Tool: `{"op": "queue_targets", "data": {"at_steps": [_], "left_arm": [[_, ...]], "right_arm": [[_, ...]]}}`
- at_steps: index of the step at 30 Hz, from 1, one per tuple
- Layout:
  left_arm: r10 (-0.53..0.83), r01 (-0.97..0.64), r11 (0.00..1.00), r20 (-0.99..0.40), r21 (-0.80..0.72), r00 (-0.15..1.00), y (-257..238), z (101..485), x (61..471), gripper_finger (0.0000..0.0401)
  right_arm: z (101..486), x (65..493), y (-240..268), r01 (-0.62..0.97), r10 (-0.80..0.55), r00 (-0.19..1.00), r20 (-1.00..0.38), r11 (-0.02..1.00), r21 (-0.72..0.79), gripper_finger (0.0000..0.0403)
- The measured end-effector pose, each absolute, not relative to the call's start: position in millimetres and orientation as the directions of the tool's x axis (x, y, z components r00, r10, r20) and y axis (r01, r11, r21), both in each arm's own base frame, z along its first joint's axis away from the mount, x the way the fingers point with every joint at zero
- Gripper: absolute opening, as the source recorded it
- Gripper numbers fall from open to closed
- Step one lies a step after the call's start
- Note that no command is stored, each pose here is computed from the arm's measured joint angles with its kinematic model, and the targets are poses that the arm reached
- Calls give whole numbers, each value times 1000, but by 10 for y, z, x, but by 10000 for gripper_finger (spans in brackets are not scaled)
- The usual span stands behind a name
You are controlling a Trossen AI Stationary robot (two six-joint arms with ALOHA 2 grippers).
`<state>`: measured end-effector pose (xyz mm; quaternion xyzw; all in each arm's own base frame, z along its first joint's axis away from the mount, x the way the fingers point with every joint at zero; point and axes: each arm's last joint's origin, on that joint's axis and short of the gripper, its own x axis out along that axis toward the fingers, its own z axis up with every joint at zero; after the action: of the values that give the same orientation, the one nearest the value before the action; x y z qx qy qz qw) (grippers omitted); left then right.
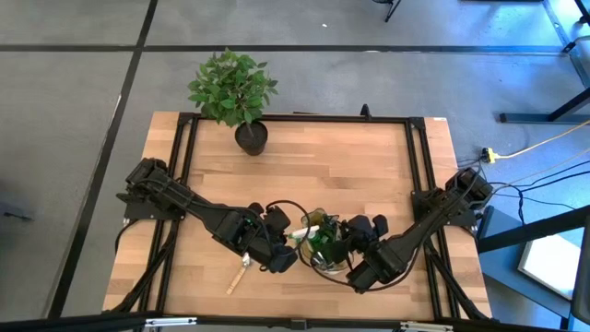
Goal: Pick & Place Garden tools in Gardening bag
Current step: Put the green shear scissors into the brown gardening bag
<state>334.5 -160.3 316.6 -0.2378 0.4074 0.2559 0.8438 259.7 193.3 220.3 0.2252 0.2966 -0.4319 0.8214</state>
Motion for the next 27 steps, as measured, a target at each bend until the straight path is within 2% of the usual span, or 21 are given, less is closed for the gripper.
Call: {"op": "queue_targets", "data": {"at_steps": [8, 18, 20, 27], "left_arm": [[237, -626, 756, -810, -193, 537, -1603, 3166, 3345, 59], [237, -626, 756, -810, -194, 537, -1603, 3166, 3345, 59], [237, -626, 755, -810, -194, 537, -1603, 3166, 3345, 59], [246, -628, 754, -805, -190, 539, -1600, 3167, 3346, 59]], "right_arm": [[2060, 2664, 1916, 863, -584, 389, -712, 502, 61, 61], [2031, 2670, 1932, 857, -579, 384, -719, 514, 45, 62], [2029, 2671, 1935, 848, -574, 382, -725, 530, 27, 83], [2153, 2615, 1907, 839, -531, 375, -760, 543, 33, 217]]}}
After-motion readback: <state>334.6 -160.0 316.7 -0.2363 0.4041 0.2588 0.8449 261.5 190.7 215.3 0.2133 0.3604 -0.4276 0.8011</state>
